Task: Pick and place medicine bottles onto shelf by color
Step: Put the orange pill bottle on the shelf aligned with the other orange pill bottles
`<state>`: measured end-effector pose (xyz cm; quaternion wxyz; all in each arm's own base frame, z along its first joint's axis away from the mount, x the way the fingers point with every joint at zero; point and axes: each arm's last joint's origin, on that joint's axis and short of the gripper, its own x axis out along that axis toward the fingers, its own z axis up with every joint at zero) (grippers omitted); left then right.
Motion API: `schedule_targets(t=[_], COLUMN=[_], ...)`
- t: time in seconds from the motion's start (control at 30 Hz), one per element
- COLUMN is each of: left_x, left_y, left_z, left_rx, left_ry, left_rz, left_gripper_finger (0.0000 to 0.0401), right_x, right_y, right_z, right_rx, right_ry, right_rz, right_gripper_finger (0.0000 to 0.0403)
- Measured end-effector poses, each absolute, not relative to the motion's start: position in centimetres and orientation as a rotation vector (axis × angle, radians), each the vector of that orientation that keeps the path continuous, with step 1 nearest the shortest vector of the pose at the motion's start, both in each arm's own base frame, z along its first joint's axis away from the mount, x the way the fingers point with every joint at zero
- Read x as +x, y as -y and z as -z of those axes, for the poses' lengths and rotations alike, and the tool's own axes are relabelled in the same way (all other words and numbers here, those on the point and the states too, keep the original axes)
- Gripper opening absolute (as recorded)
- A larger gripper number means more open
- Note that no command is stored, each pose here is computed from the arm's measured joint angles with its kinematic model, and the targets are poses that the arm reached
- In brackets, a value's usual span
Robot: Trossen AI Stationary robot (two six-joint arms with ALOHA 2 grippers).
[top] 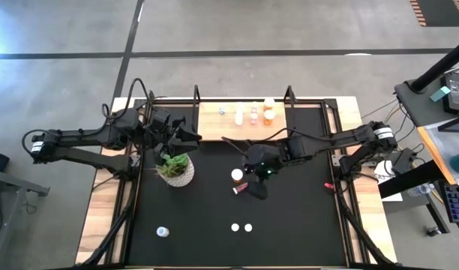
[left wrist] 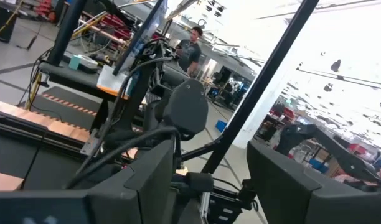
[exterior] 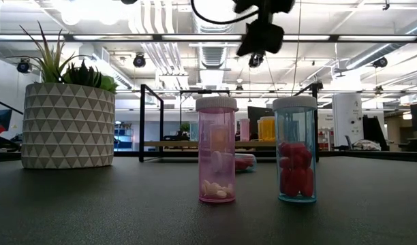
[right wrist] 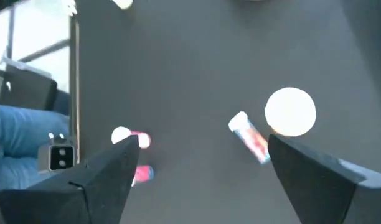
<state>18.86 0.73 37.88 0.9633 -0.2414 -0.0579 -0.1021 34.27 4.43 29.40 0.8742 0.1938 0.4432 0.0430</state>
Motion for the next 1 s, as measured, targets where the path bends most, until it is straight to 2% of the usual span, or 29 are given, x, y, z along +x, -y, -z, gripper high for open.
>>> schedule_targets(t=[0.13,0.37,0.53,0.73,1.0], left_x=[18.9,18.9,18.5,17.6,15.9], left_y=[-0.7,-0.7,-0.6,-0.3,-0.2], left_z=[-37.9,-37.9,-38.0,-38.5,-39.2], left_rx=[-0.489,-0.489,-0.483,-0.468,-0.459], left_ry=[0.116,0.116,0.115,0.121,0.154], left_rz=[0.207,0.206,0.247,0.334,0.343], left_gripper_finger=[0.019,0.019,0.019,0.019,0.019], right_x=[34.8,35.2,35.2,35.1,34.4], right_y=[-4.4,-3.8,-3.3,-3.2,-2.9], right_z=[-29.3,-29.0,-27.4,-24.2,-20.5], right_rx=[0.358,0.094,-0.009,0.036,0.099], right_ry=[-0.888,-0.845,-0.841,-0.785,-0.66], right_rz=[-0.116,-0.223,-0.172,-0.131,-0.017], right_gripper_finger=[0.035,0.0338,0.0331,0.0329,0.0329])
